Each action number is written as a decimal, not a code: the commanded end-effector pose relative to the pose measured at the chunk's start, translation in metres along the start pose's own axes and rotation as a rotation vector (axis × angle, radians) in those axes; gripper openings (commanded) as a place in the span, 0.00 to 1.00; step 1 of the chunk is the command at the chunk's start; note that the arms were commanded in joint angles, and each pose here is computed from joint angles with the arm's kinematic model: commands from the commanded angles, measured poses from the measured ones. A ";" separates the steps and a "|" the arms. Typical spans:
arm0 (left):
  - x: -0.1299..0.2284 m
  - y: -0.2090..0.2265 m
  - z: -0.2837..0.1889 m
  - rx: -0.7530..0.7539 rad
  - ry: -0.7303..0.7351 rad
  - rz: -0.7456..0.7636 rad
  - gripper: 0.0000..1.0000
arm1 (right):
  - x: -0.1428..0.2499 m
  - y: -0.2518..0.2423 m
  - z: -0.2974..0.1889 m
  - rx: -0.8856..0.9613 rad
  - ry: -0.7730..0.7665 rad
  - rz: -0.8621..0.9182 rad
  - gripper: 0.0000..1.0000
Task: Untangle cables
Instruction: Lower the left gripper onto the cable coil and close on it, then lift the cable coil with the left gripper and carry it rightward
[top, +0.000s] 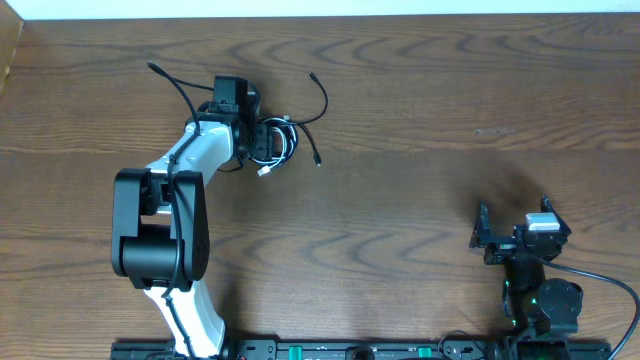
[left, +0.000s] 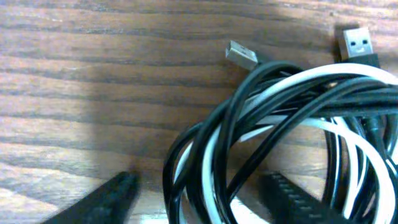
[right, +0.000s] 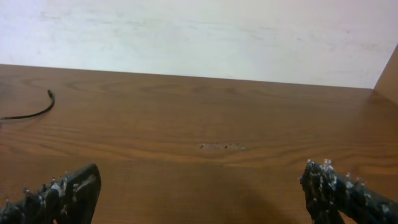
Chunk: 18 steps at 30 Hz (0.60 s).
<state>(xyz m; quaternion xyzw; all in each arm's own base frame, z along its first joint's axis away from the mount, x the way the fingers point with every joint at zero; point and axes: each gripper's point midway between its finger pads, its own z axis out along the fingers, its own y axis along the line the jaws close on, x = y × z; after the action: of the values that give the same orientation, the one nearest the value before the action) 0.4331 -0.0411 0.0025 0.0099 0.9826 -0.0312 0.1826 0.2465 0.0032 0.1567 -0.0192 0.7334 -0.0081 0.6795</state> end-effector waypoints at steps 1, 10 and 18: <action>0.005 0.003 0.005 -0.008 0.020 -0.005 0.50 | 0.002 0.001 0.000 -0.001 0.007 -0.012 0.99; -0.003 0.001 -0.006 -0.004 -0.013 -0.010 0.08 | 0.002 0.001 0.000 -0.001 0.007 -0.012 0.99; -0.034 -0.017 -0.062 0.090 -0.155 -0.012 0.08 | 0.002 0.001 0.000 -0.001 0.007 -0.012 0.99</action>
<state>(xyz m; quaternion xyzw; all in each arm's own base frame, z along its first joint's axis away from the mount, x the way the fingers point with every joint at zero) 0.4355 -0.0454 0.0251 0.0104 0.9775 -0.0451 0.2056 0.2465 0.0032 0.1566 -0.0192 0.7335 -0.0081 0.6794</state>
